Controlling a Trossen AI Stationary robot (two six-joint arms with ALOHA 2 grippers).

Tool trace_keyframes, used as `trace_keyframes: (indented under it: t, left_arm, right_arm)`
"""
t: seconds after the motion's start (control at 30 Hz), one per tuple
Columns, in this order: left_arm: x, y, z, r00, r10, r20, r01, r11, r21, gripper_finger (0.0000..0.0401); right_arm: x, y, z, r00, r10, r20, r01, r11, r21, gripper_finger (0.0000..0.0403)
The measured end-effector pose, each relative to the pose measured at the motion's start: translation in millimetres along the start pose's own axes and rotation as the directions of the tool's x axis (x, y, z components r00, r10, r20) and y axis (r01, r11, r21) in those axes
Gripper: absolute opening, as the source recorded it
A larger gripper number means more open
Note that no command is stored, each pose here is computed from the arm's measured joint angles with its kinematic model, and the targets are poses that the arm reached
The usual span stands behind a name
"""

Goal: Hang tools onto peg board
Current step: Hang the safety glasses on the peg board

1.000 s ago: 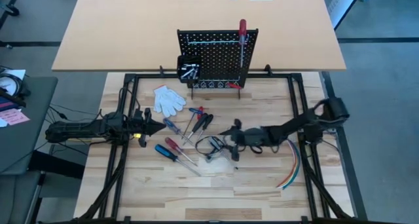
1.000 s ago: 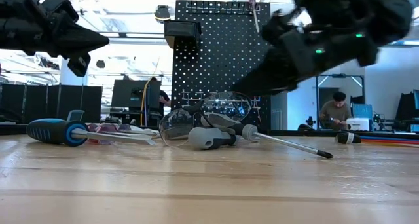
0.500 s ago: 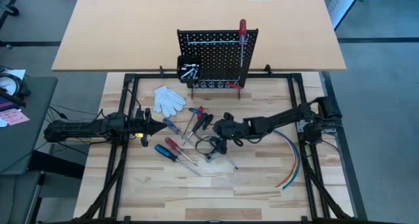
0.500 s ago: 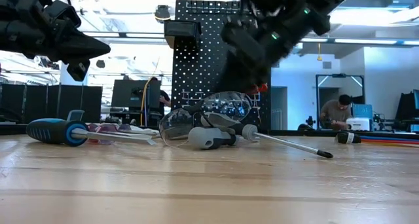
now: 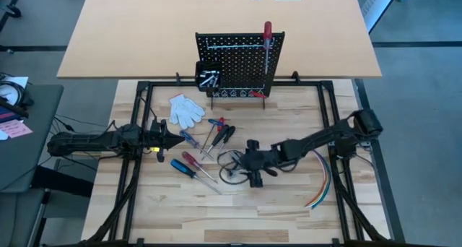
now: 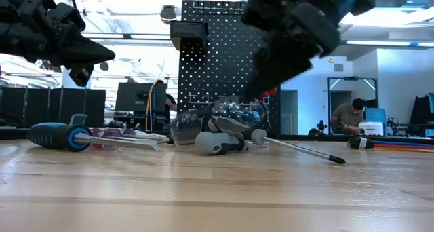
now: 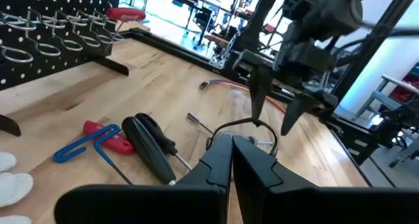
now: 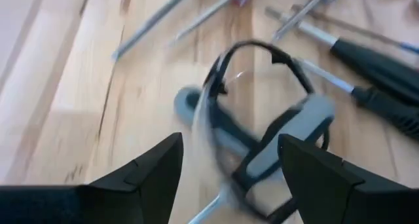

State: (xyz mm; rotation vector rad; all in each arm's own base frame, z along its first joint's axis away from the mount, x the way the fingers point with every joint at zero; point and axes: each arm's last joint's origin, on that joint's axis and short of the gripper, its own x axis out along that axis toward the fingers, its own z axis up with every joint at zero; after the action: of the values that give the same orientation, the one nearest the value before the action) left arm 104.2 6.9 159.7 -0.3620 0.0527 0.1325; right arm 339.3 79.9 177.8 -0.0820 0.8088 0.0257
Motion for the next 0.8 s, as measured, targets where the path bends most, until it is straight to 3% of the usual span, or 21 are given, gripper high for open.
trace_keyframes:
  t: [0.23, 0.43, 0.6, 0.7, 0.8]
  left_arm:
    - [0.0, 0.0, 0.0, 1.000, 0.000, 0.000, 0.000, 1.000, 0.000, 0.0008]
    - [0.0, 0.0, 0.0, 1.000, 0.001, 0.000, -0.001, 1.000, 0.000, 0.0009]
    - [0.0, 0.0, 0.0, 1.000, 0.001, 0.000, -0.001, 1.000, 0.000, 0.0009]
    - [0.0, 0.0, 0.0, 1.000, 0.001, 0.000, -0.001, 1.000, 0.000, 0.0009]
    - [0.0, 0.0, 0.1, 1.000, 0.000, 0.001, 0.000, 1.000, 0.000, 0.0009]
  right_arm:
    - [12.3, 2.9, -8.1, 0.999, -0.002, -0.043, 0.002, 1.000, -0.003, 0.0221]
    - [19.9, -0.2, -11.4, 0.998, -0.011, -0.057, 0.010, 1.000, -0.028, 0.0119]
    - [14.4, 0.1, -1.7, 1.000, -0.005, 0.025, 0.007, 0.997, -0.077, 0.0026]
    - [5.9, 1.3, 6.1, 0.997, -0.002, 0.083, 0.011, 0.994, -0.105, 0.0017]
    - [-2.3, 1.4, 11.5, 0.992, -0.028, 0.121, 0.040, 0.994, -0.101, 0.0034]
